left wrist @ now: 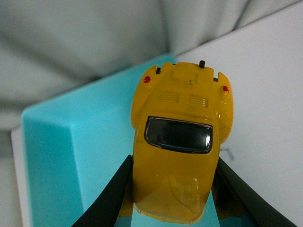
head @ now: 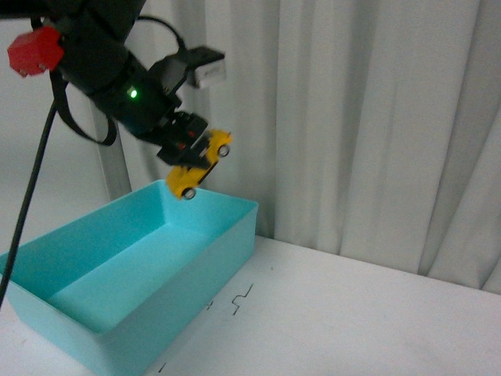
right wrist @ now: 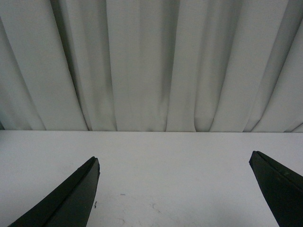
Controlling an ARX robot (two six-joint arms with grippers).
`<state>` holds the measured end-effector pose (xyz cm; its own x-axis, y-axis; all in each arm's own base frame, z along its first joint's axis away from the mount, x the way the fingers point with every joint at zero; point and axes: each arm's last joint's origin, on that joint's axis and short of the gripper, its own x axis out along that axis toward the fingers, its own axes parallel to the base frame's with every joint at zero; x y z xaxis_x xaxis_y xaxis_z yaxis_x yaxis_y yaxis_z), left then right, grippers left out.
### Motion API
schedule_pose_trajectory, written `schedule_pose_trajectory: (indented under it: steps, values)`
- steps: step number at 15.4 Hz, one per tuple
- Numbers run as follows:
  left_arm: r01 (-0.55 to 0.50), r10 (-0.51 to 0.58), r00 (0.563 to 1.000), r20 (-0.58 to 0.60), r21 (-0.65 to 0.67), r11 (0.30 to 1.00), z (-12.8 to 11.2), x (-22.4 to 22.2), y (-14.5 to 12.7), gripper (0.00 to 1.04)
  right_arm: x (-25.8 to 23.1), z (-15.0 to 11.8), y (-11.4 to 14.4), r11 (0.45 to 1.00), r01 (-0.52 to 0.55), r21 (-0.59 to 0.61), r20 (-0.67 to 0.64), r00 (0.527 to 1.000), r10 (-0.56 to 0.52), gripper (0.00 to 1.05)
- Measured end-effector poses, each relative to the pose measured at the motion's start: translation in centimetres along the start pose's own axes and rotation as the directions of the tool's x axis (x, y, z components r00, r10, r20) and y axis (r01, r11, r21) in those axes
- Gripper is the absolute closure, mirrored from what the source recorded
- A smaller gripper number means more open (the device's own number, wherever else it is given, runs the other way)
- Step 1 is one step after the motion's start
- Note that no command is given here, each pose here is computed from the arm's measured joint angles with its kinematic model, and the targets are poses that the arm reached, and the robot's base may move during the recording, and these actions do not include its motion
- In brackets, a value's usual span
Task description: Wind up and store yellow beetle toy
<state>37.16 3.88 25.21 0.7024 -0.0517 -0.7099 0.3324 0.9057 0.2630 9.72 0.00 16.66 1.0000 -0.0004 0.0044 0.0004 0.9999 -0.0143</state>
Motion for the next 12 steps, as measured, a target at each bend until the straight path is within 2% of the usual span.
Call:
schedule_pose_trajectory:
  steps: [3, 4, 6, 12]
  values:
    - [-0.186, 0.165, 0.970, -0.181, -0.106, 0.977, -2.9, 3.1, 1.7, 0.65, 0.0, 0.0, 0.0, 1.000, 0.000, 0.000, 0.000, 1.000, 0.000, 0.07]
    - [-0.215, 0.183, 0.957, -0.227, -0.124, 0.969, -3.6, 4.1, 1.8, 0.65, 0.0, 0.0, 0.0, 1.000, 0.000, 0.000, 0.000, 1.000, 0.000, 0.07]
    - [-0.255, 0.203, 0.930, -0.307, -0.142, 0.956, -5.6, 7.3, 1.4, 0.65, 0.0, 0.0, 0.0, 1.000, 0.000, 0.000, 0.000, 1.000, 0.000, 0.07]
    - [-0.285, 0.226, 0.907, -0.355, -0.120, 0.951, -7.8, 11.7, 1.0, 0.65, 0.0, 0.0, 0.0, 1.000, 0.000, 0.000, 0.000, 1.000, 0.000, 0.07]
